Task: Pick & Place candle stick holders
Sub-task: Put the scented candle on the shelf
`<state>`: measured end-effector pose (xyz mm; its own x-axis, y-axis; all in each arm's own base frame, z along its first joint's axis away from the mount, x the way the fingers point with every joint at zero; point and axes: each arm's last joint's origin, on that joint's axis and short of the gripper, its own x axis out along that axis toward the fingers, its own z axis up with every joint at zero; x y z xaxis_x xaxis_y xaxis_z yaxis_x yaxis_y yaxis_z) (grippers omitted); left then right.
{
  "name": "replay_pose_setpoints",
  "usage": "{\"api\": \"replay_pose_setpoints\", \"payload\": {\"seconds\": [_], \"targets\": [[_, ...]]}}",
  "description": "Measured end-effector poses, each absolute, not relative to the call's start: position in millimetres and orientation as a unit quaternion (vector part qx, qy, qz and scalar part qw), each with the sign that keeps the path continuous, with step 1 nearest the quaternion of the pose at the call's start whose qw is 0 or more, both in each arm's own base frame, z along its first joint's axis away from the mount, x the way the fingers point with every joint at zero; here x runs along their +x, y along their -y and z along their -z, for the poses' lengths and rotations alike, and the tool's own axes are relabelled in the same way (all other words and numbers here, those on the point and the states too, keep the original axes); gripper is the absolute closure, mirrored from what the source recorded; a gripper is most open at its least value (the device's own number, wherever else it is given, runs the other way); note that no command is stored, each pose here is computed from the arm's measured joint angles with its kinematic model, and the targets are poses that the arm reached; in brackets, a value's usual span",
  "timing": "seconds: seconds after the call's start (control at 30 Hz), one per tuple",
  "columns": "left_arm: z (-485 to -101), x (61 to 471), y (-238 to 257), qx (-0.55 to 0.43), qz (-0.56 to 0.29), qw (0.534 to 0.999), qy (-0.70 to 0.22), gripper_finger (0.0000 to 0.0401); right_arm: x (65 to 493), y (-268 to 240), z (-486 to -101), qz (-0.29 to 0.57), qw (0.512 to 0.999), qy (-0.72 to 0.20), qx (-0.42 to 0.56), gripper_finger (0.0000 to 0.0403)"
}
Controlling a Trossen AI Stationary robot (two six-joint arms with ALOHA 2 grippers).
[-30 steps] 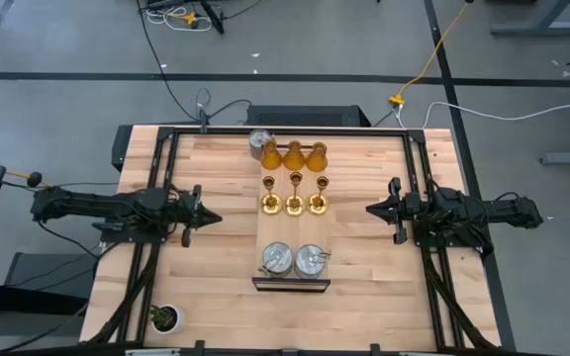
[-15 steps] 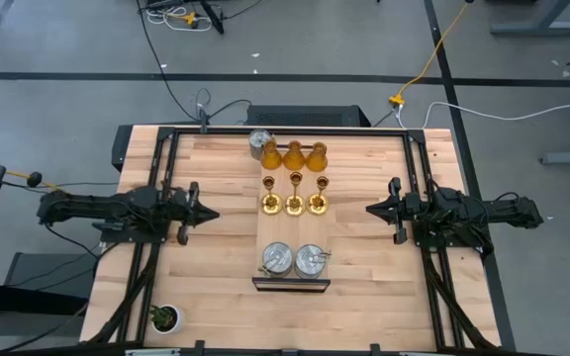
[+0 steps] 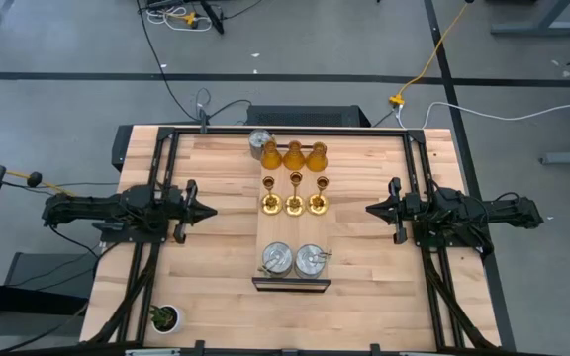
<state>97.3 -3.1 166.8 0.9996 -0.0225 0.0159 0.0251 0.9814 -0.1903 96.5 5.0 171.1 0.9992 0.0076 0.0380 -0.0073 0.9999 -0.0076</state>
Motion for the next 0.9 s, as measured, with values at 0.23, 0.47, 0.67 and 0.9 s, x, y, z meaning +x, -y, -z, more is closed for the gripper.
{"api": "replay_pose_setpoints", "payload": {"seconds": [0.23,0.47,0.67,0.9], "targets": [[-166.7,97.3,3.1,-0.099,0.012,0.995,0.006,0.0387,96.4,-5.0,-171.1,-0.004,1.000,0.019,-0.004,0.0376],[-168.1,97.3,3.3,-0.099,0.016,0.995,0.014,0.0387,96.5,-5.0,-171.1,-0.004,1.000,0.019,-0.004,0.0376],[-170.0,97.2,3.4,-0.099,0.018,0.995,0.024,0.0387,96.4,-4.9,-171.2,-0.004,1.000,0.019,-0.004,0.0376],[-170.8,97.4,3.4,-0.099,0.018,0.995,0.028,0.0387,96.4,-4.9,-171.2,-0.004,1.000,0.019,-0.004,0.0376]]}}
